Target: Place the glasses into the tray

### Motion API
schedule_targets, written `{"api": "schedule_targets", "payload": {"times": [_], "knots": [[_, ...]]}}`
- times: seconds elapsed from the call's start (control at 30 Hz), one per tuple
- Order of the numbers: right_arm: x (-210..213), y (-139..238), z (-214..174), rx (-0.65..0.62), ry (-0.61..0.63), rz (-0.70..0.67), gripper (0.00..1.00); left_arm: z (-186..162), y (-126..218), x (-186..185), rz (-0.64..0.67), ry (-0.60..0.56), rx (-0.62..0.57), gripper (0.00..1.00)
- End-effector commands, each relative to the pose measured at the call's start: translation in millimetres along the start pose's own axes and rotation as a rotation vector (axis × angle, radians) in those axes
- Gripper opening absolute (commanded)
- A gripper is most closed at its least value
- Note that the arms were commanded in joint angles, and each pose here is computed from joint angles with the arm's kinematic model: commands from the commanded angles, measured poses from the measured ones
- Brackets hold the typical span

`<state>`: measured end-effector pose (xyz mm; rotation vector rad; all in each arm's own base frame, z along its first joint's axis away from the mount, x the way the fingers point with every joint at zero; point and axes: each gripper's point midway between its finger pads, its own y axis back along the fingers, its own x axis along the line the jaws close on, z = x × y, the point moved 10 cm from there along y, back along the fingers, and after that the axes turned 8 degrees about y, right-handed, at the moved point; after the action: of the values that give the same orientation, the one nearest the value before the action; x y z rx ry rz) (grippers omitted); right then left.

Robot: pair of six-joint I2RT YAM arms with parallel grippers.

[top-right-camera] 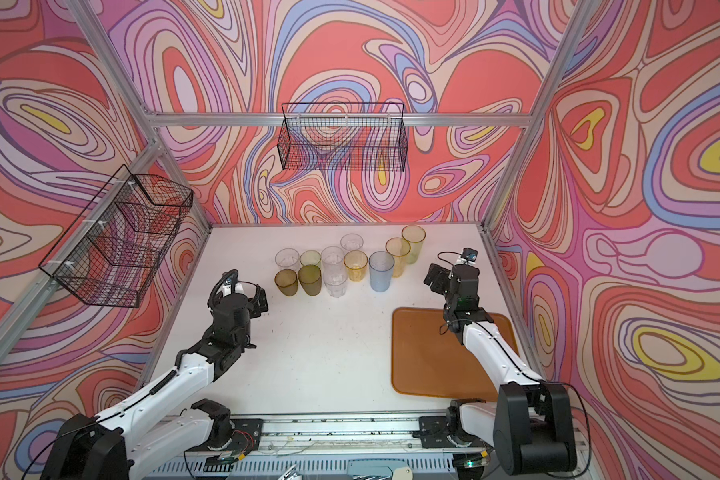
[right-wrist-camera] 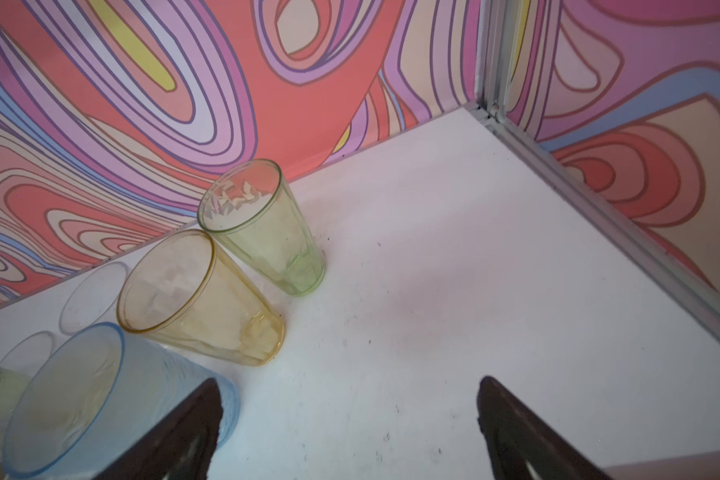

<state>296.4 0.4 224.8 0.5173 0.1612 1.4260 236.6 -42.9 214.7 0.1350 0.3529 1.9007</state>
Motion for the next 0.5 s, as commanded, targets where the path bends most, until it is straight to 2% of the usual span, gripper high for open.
{"api": "schedule_targets", "payload": {"times": [0.0, 0.17, 0.37, 0.47], "knots": [[1, 10, -17, 0.197, -0.079, 0.041, 0.98, 1, 15, 10, 0.074, 0.007, 0.126, 1.00], [4, 18, -29, 0.366, -0.138, 0.069, 0.98, -5, 33, 13, 0.030, 0.025, 0.231, 1.00], [18, 20, -53, 0.583, -0.229, 0.283, 0.96, -9, 44, 6, -0.027, -0.005, 0.302, 1.00], [22, 23, -65, 0.649, -0.253, 0.323, 0.93, -9, 45, 0, -0.075, 0.014, 0.345, 1.00]]}}
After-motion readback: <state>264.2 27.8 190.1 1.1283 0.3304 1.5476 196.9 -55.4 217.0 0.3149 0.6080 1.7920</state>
